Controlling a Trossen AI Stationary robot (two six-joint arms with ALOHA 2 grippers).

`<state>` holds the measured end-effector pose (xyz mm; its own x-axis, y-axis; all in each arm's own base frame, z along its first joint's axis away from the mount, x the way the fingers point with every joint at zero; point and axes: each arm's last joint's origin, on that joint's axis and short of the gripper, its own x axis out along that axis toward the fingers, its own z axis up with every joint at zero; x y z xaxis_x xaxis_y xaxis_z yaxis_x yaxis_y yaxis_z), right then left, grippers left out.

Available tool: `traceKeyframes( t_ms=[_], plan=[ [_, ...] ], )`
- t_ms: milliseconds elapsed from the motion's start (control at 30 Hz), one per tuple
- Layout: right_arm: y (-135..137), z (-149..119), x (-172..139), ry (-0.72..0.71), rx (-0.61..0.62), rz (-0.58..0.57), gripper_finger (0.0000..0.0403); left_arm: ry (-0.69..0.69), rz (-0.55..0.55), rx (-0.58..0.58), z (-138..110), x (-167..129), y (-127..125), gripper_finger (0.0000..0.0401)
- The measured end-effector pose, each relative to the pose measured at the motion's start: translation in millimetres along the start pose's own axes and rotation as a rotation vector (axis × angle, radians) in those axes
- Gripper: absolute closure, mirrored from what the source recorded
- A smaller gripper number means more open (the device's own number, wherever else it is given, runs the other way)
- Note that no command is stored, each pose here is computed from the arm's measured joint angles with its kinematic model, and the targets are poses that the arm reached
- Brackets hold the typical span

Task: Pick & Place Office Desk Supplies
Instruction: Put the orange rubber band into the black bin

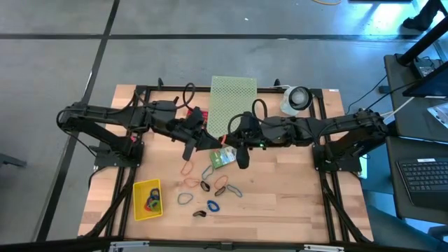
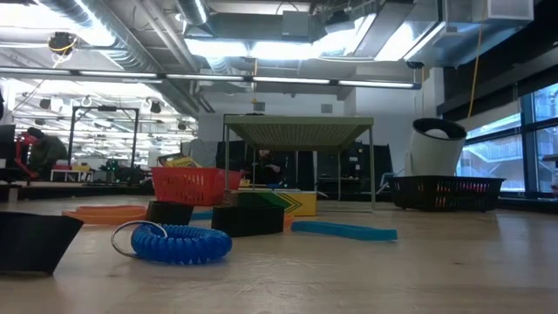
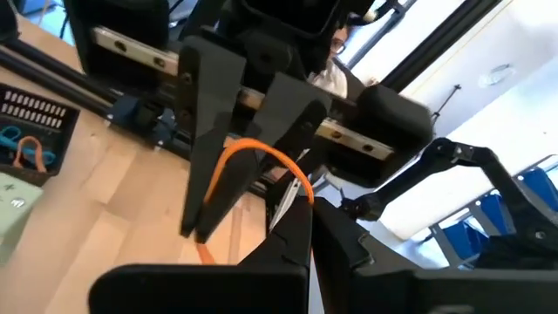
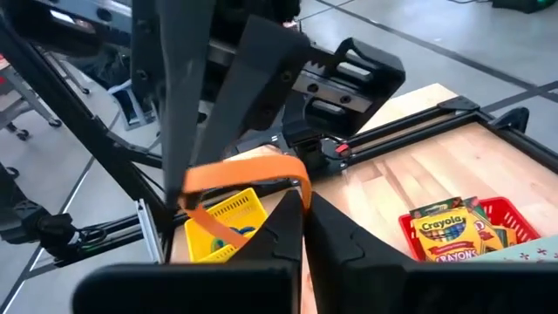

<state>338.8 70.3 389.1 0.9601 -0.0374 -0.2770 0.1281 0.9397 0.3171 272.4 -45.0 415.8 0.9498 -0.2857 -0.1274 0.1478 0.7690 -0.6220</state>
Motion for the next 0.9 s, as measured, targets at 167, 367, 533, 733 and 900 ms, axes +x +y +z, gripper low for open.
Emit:
traceKeyframes(
  t_ms=[167, 367, 533, 733, 900],
  plan=[
    [0.5, -0.2, 0.0, 0.005, 0.006, 0.011, 0.0401, -0.013, 0.016, -0.008, 1.6, -0.3, 1.9, 0.0395],
    [0.4, 1.6, -2.4, -0.002, 0.021, 0.014, 0.0401, -0.009, -0.003, -0.014, 2.4, -2.6, 0.4, 0.0355],
    [0.8, 8.9, -12.7, -0.032, 0.029, 0.027, 0.0402, -0.033, -0.022, -0.025, 7.8, -10.3, -1.2, 0.0299],
    [0.5, 19.8, -30.6, -0.072, 0.040, 0.045, 0.0402, -0.049, -0.023, -0.024, 13.3, -19.8, -0.4, 0.0246],
    [-6.3, 21.8, -51.1, -0.025, 0.039, -0.003, 0.0403, 0.007, 0.009, -0.004, 12.5, -25.8, 6.5, 0.0236]
  ],
)
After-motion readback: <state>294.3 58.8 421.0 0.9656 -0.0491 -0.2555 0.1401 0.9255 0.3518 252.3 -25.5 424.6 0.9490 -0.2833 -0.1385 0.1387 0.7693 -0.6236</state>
